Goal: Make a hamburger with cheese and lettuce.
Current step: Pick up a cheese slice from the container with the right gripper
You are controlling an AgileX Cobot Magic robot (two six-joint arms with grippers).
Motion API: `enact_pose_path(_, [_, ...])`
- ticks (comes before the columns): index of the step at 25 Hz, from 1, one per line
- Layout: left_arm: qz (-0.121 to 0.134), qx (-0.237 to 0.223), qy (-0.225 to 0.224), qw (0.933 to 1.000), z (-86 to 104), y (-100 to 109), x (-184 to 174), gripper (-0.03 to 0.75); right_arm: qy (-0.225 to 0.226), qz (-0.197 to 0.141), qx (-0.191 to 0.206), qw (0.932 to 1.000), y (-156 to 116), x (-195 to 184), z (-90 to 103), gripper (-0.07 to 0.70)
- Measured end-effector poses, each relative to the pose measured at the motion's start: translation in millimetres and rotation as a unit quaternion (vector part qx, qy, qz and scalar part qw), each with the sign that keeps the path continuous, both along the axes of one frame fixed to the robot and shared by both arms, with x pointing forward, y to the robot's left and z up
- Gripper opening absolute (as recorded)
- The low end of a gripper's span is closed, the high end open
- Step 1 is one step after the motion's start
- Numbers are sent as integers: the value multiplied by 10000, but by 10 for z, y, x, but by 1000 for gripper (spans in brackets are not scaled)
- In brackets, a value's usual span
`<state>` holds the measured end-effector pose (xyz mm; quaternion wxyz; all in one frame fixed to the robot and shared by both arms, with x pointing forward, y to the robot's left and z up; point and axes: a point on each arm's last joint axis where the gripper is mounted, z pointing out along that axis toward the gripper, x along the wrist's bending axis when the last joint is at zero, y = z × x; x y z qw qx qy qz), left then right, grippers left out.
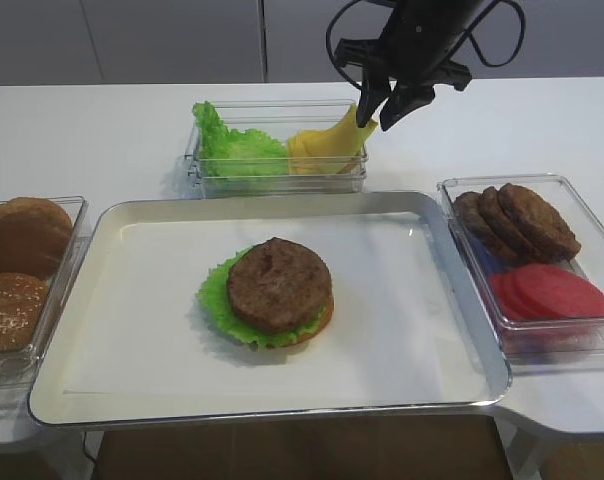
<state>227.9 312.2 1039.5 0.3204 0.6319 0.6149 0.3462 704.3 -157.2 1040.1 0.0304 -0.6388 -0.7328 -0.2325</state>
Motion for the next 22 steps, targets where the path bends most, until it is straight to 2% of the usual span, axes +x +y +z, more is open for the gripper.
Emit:
enact_pose_path(5, [1,2,0,10000,0,0,0,288,-90,-37,78,9999,11,17,10,280])
enact_pose_path(22, [1,2,0,10000,0,0,0,288,-191,-88,181,9996,27,46,4,284])
